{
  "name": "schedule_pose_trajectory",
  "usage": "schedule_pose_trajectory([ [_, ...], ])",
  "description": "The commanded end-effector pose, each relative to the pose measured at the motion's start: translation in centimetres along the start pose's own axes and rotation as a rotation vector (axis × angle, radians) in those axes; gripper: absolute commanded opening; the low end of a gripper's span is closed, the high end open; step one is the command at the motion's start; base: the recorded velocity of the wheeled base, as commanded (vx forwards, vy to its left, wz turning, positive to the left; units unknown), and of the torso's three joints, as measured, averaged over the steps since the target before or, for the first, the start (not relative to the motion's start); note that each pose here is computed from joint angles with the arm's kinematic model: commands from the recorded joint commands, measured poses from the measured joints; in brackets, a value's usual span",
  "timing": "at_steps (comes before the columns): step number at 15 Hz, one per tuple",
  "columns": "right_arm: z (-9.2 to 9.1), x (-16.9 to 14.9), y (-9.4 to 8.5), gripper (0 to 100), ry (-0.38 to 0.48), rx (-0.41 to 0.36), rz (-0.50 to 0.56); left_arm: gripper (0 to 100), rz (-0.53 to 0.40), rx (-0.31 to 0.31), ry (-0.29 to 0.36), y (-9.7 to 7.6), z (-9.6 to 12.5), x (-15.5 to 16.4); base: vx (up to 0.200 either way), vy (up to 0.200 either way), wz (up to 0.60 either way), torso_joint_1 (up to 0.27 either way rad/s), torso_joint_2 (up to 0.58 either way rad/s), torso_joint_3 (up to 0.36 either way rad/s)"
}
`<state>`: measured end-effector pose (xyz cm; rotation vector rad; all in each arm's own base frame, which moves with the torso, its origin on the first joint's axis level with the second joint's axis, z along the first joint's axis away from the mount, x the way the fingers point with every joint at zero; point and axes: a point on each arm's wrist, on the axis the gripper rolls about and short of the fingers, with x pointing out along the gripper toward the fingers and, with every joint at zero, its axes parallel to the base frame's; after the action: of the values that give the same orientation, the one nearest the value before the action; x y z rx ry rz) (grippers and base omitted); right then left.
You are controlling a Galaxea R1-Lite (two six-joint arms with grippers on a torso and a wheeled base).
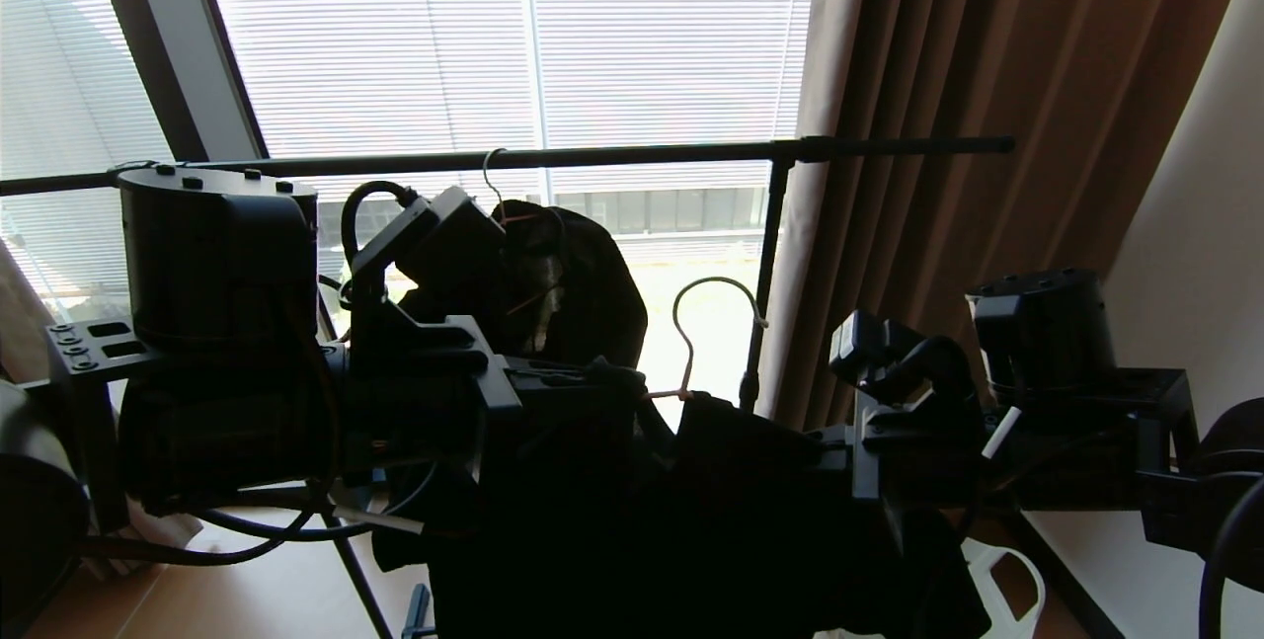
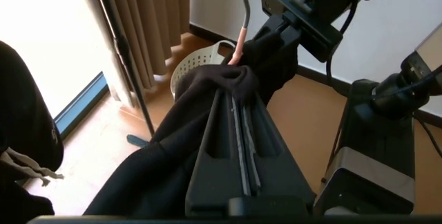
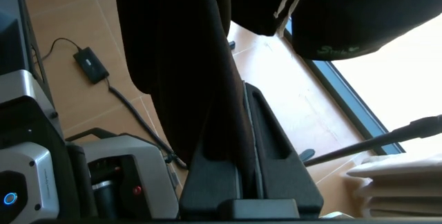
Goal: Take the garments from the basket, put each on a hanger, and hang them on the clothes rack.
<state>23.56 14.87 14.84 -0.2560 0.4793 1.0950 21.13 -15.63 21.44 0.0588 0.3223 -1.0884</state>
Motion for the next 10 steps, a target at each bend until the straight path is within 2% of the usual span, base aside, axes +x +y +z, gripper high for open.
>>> schedule_pose_trajectory([
  [1, 0.2, -0.2, 0.1, 0, -0.008, -0.006, -0.002, 100, 0.003, -0.004, 0.003, 0.1, -0.1, 0.0, 0.0, 0.0, 0.0, 0.0, 0.0, 0.0],
  [4, 0.2, -0.6, 0.0, 0, -0.012, -0.001, -0.012, 100, 0.075, -0.002, 0.002, 0.2, 0.0, -0.1, 0.0, 0.0, 0.0, 0.0, 0.0, 0.0],
  [7, 0.1, -1.0, -0.3, 0, -0.017, 0.005, -0.028, 100, 0.096, 0.008, -0.011, -0.1, 0.2, -0.8, 0.0, 0.0, 0.0, 0.0, 0.0, 0.0],
  [9, 0.1, -1.2, -0.5, 0, -0.021, 0.008, -0.036, 100, 0.1, 0.019, -0.011, -0.2, 0.2, -1.0, 0.0, 0.0, 0.0, 0.0, 0.0, 0.0],
  [10, 0.0, -1.3, -0.6, 0, -0.02, 0.011, -0.041, 100, 0.13, 0.045, -0.01, -0.2, 0.2, -1.1, 0.0, 0.0, 0.0, 0.0, 0.0, 0.0],
])
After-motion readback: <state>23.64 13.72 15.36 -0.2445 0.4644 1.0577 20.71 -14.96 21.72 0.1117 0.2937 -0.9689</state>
